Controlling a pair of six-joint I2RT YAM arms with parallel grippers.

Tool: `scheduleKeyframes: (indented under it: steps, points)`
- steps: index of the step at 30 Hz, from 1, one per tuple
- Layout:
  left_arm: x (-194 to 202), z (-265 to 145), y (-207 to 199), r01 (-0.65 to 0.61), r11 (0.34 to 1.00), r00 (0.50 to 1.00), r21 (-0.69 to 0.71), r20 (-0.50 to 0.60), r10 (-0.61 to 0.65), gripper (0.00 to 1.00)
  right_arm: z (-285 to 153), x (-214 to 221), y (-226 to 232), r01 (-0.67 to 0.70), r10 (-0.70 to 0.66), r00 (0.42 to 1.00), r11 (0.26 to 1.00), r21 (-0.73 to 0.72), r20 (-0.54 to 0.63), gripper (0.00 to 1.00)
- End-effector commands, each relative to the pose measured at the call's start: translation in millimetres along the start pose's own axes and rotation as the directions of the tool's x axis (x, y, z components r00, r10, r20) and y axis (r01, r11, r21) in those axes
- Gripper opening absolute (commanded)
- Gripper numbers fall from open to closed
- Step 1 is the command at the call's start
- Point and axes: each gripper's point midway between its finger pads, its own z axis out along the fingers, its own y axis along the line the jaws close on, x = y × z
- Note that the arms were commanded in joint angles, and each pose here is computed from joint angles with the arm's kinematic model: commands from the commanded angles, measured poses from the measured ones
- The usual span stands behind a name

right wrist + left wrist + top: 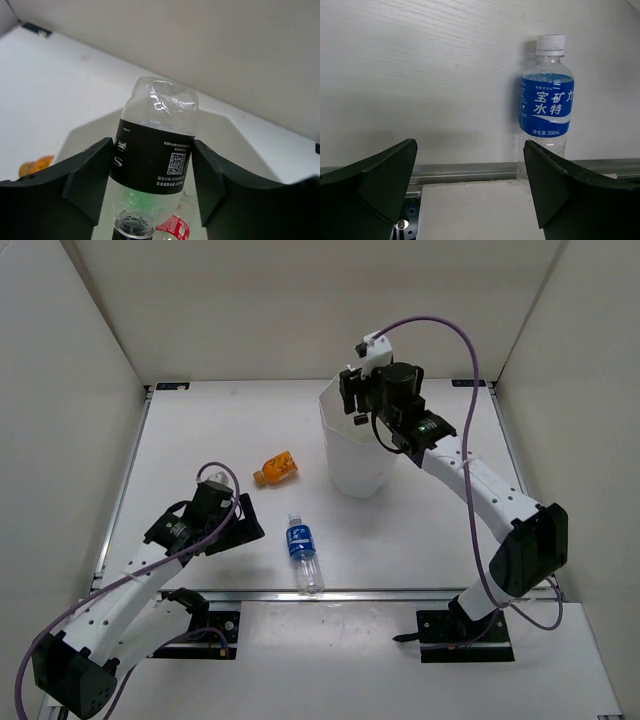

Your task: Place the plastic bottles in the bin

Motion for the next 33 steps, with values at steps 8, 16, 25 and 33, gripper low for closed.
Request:
scheduleKeyframes:
  steps: [8, 16, 25, 33]
  points:
    - [5, 20, -51, -0.073, 0.99, 0.995, 0.123, -0.053, 0.08, 0.99, -27, -44, -27, 0.046, -0.055, 0.994, 0.994, 0.099, 0.094, 0.97]
    - [19, 38, -99, -0.176, 0.968, 0.976, 0.179, -0.094, 0.195, 0.99, -110, 0, -79, -0.019, 0.022, 1.0, 0.953, 0.302, -0.005, 0.99]
    - [43, 87, -108, -0.232, 0.967, 0.951, 0.105, -0.186, 0.248, 0.99, -189, 95, -122, -0.221, 0.274, 0.959, 0.884, 0.412, -0.074, 0.99]
    - [41, 101, -123, -0.249, 0.966, 0.945, 0.073, -0.202, 0.259, 0.73, -226, 174, -140, -0.257, 0.398, 0.898, 0.82, 0.511, -0.188, 0.99]
